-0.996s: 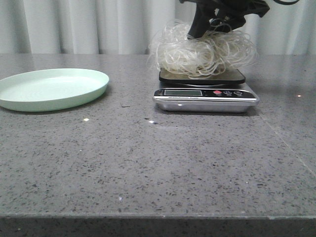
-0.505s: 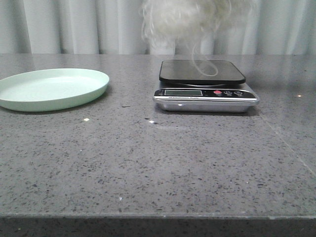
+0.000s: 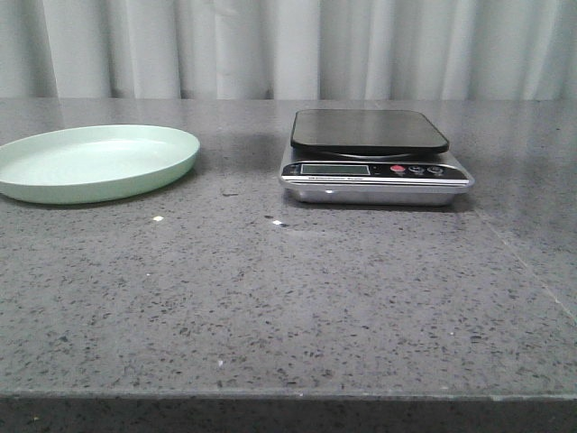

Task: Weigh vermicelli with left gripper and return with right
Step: 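Lift the vermicelli with the right gripper and carry it to the plate, then lower the vermicelli onto the green plate and open the right gripper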

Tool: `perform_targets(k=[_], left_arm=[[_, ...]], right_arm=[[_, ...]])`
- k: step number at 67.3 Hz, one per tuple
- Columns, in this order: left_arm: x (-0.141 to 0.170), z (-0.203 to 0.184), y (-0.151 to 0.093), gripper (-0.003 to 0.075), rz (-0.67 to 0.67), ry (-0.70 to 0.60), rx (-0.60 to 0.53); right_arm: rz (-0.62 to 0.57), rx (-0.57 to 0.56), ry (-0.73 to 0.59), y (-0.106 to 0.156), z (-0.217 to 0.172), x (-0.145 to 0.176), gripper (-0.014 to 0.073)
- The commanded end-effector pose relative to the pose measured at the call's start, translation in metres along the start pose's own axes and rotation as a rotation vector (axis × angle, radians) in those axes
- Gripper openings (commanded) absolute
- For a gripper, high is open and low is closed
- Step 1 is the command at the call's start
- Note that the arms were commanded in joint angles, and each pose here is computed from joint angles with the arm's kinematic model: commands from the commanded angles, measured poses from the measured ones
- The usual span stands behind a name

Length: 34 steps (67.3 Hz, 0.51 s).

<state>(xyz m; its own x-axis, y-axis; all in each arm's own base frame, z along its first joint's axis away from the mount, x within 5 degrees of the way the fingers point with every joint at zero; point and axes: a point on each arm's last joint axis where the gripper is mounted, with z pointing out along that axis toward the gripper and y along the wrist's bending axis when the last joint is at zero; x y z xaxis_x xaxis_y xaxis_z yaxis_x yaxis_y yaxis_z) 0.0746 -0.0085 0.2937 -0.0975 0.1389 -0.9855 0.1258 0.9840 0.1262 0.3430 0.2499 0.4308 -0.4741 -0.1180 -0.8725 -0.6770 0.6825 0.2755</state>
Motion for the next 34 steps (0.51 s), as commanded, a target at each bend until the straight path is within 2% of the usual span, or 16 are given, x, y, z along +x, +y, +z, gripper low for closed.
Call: perform_targets(k=[1, 21, 34], left_arm=[[-0.016, -0.002, 0.002, 0.0137, -0.014, -0.095, -0.014], [-0.016, -0.002, 0.002, 0.0137, -0.014, -0.095, -0.014], [-0.016, -0.002, 0.002, 0.0137, -0.014, -0.095, -0.014]], right_arm=[[-0.005, -0.043, -0.187, 0.025, -0.006, -0.021, 0.0151], [0.013, -0.059, -0.102, 0.032, 0.082, 0.026, 0.0151], [0.023, -0.046, -0.025, 0.023, 0.110, 0.049, 0.0151]])
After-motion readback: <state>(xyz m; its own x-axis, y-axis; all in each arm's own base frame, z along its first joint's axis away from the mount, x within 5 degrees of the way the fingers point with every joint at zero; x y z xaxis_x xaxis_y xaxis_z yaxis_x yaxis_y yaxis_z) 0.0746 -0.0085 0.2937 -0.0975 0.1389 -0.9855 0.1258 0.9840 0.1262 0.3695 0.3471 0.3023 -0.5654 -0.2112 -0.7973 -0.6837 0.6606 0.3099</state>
